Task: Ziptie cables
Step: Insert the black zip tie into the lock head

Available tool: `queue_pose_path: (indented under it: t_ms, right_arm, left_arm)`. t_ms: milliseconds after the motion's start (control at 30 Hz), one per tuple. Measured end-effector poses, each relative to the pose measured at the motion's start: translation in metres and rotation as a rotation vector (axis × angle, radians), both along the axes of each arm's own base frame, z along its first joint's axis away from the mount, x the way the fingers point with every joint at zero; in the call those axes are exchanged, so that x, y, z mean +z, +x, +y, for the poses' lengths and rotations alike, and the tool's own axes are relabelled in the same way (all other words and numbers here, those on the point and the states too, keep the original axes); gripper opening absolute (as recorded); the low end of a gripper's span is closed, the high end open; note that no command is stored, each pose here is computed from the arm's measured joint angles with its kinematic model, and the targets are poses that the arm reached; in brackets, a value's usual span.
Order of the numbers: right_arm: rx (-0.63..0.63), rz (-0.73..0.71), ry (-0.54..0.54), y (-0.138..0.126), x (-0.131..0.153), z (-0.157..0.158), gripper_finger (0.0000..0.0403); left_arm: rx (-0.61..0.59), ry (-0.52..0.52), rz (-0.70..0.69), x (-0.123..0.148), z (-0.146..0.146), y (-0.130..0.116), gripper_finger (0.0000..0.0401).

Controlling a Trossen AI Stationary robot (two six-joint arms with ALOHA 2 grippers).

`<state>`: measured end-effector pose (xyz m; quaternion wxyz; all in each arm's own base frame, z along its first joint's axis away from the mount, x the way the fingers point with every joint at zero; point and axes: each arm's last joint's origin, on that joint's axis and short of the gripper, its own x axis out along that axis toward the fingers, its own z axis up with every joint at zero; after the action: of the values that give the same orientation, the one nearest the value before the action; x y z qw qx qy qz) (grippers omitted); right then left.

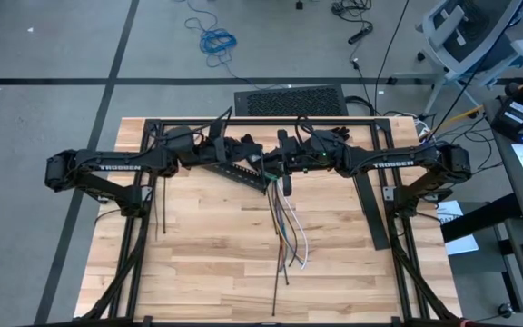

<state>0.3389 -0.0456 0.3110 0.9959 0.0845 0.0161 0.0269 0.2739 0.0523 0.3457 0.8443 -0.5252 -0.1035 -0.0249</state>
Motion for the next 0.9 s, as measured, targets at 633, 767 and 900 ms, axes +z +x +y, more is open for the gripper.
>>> queue_pose_path:
  t_ms: [633, 767, 900]
  right_arm:
    - [0.003, -0.013, -0.002, 0.0001, 0.0012, 0.0002, 0.0]
    - [0.003, -0.008, -0.001, 0.0001, 0.0006, 0.0001, 0.0]
    - [0.004, -0.008, -0.001, 0.0001, 0.0007, 0.0002, 0.0]
  left_arm:
    - [-0.012, -0.018, 0.038, -0.0071, -0.0008, 0.0054, 0.0193]
    - [-0.04, -0.051, 0.028, -0.0064, -0.0014, 0.0054, 0.0193]
    - [-0.042, -0.05, 0.03, -0.0066, -0.0015, 0.0055, 0.0192]
